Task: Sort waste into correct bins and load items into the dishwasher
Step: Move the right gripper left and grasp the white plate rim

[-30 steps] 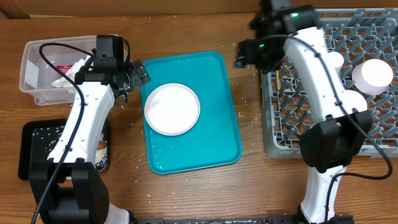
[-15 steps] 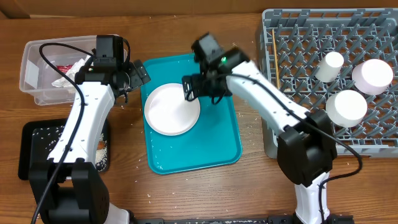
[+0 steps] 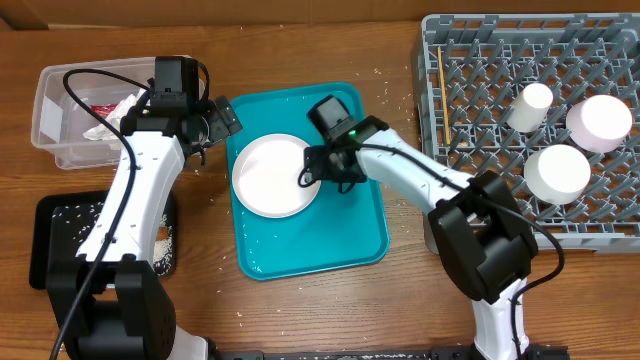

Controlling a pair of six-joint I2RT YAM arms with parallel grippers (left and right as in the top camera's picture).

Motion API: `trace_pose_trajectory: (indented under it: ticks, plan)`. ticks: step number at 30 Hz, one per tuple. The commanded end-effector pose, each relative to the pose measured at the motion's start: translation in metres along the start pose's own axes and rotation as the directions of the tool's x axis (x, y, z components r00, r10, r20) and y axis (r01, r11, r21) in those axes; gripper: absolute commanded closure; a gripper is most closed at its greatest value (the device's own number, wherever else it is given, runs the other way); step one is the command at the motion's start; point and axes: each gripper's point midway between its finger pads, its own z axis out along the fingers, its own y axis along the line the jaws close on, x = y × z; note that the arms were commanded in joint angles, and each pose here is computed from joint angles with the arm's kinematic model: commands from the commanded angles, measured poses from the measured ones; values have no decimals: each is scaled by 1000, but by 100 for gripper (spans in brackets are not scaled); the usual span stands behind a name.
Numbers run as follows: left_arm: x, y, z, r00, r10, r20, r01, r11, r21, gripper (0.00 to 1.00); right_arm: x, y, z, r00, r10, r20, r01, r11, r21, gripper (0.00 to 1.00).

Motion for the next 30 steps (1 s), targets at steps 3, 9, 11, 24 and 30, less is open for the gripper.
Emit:
trace_pose_trajectory:
  ticks: [3,9,11,24,30]
  plan:
    - [-10,-6,-15,999,-19,47,18,1000,18,0,3,14,-7,997,-18,70,14,999,51,55]
    - [-10,-6,-15,999,-19,47,18,1000,17,0,3,12,-7,996,-5,87,-1,997,77,55]
    - [-10,-6,-15,999,-19,47,18,1000,18,0,4,11,-5,996,-5,88,-2,997,77,56]
    - [-10,-6,-15,999,-19,47,18,1000,17,0,13,3,5,997,18,78,-25,996,84,78]
    - [-10,-6,-15,999,-19,47,18,1000,17,0,8,6,0,996,20,83,-27,996,81,93]
